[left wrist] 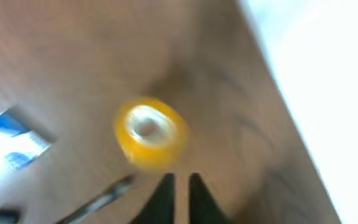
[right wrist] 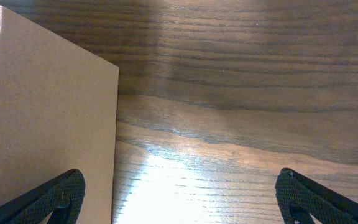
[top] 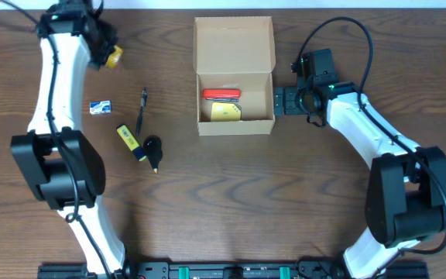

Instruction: Pack container

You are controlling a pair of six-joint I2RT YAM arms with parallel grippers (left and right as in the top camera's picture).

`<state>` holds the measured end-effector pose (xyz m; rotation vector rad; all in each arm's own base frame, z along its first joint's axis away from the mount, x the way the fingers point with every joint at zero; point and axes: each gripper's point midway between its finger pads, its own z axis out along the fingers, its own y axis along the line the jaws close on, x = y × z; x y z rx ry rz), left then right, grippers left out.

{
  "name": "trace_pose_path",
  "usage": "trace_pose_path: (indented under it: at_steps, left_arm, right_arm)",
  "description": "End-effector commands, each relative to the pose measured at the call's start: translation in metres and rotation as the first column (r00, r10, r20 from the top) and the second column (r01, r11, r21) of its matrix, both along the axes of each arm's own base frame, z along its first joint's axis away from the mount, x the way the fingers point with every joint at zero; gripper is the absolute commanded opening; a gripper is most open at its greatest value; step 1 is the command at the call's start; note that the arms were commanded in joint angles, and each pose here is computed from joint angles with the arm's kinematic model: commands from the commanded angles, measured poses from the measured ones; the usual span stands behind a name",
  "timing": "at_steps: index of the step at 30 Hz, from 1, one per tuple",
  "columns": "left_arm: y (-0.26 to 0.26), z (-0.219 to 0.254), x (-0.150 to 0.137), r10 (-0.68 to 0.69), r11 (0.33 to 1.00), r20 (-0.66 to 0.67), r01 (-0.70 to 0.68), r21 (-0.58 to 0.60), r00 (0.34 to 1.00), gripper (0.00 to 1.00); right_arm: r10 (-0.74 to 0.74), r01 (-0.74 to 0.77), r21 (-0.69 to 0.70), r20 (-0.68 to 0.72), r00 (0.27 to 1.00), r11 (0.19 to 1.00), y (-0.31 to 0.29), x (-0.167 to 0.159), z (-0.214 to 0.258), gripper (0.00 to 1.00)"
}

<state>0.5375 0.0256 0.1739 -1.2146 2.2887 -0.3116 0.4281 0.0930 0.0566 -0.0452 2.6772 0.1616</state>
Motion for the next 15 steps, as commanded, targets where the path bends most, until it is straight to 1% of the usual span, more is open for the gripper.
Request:
trace_pose_path:
  at_steps: [1, 3, 5, 7, 9, 10, 11, 13, 15]
  left_arm:
    - [-0.029, 0.026, 0.017, -0.247, 0.961, 0.071, 0.234, 0.15, 0.967, 0.06]
    - [-0.052, 0.04, 0.026, -0.372, 0.917, 0.116, 0.345, 0.201, 0.921, 0.06]
    - [-0.074, 0.047, 0.029, -0.485, 0.863, 0.134, 0.449, 0.233, 0.864, 0.06]
    - [-0.091, 0.049, 0.027, -0.558, 0.82, 0.137, 0.518, 0.242, 0.819, 0.06]
    - [-0.104, 0.044, 0.02, -0.608, 0.784, 0.11, 0.572, 0.242, 0.786, 0.06]
    - [-0.104, 0.039, 0.015, -0.615, 0.773, 0.072, 0.583, 0.251, 0.785, 0.06]
    - [-0.098, 0.035, 0.012, -0.597, 0.781, 0.042, 0.568, 0.258, 0.801, 0.06]
    - [-0.086, 0.03, 0.008, -0.538, 0.814, 0.003, 0.518, 0.264, 0.843, 0.06]
    - [-0.073, 0.03, 0.009, -0.467, 0.85, -0.002, 0.45, 0.274, 0.884, 0.06]
  right_arm:
    - [-0.013, 0.013, 0.007, -0.003, 1.0, 1.0, -0.002, 0.0, 0.0, 0.99]
    - [-0.013, 0.013, 0.007, -0.003, 1.0, 1.0, -0.002, 0.0, 0.0, 0.99]
    - [-0.013, 0.013, 0.007, -0.003, 1.0, 1.0, -0.002, 0.0, 0.0, 0.99]
    - [-0.013, 0.013, 0.007, -0.003, 1.0, 1.0, -0.002, 0.0, 0.0, 0.99]
    - [-0.013, 0.013, 0.007, -0.003, 1.0, 1.0, -0.002, 0.0, 0.0, 0.99]
    - [-0.013, 0.013, 0.007, -0.003, 1.0, 1.0, -0.002, 0.0, 0.0, 0.99]
    - [-0.013, 0.013, 0.007, -0.003, 1.0, 1.0, -0.002, 0.0, 0.0, 0.99]
    - [-0.013, 0.013, 0.007, -0.003, 1.0, 1.0, -0.002, 0.0, 0.0, 0.99]
    - [-0.013, 0.013, 0.007, -0.003, 1.0, 1.0, -0.002, 0.0, 0.0, 0.99]
